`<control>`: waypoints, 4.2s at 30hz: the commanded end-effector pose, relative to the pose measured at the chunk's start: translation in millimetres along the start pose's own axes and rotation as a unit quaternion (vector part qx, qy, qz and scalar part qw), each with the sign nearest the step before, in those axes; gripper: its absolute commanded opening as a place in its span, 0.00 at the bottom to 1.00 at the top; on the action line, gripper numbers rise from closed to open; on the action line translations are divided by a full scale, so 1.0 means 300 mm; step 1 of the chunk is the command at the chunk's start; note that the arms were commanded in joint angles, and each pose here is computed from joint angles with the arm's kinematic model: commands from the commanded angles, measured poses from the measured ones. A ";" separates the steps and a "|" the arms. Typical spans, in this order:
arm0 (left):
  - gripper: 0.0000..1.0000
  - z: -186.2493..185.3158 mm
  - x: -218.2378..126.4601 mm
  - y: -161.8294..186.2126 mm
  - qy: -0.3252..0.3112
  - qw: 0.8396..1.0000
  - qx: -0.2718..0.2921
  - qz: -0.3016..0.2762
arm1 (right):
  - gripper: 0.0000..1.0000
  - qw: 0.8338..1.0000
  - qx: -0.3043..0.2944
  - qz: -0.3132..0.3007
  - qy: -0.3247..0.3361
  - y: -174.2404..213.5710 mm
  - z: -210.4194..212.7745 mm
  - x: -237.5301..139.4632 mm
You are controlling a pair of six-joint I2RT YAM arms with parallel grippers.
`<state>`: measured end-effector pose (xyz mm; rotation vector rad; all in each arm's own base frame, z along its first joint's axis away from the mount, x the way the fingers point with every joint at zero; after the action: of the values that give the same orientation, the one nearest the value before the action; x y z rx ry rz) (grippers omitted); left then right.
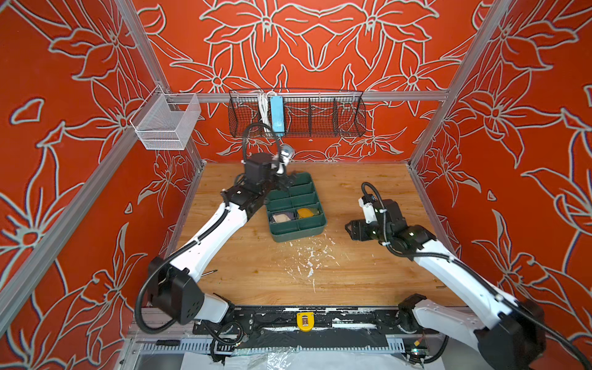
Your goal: Roll the socks
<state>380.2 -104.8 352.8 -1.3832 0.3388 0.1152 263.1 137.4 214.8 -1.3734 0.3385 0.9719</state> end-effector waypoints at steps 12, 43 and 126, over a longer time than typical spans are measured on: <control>1.00 0.309 -0.305 0.559 -0.237 0.910 -0.330 0.077 | 0.37 0.994 0.085 0.058 -0.045 -0.289 0.107 0.438; 1.00 0.228 -0.256 0.565 -0.114 0.953 -0.264 0.100 | 0.02 0.996 0.052 0.018 0.067 -0.357 0.114 0.532; 0.98 0.217 -0.011 0.885 -0.083 0.974 -0.185 0.100 | 0.98 0.934 -0.040 -0.213 0.284 0.133 -0.566 0.159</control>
<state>311.0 9.0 108.7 -1.6779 0.3418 0.5019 318.6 -5.5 114.0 -1.7142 0.4329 0.2259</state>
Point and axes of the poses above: each gripper's point midway between its finger pads, its own x axis out along the fingers, its own z axis along the line the jaws close on, y = z × x, the point moved 6 cm from there along -x, back along the fingers, and after that the axes turned 6 degrees about -x, right-handed, at the moved point
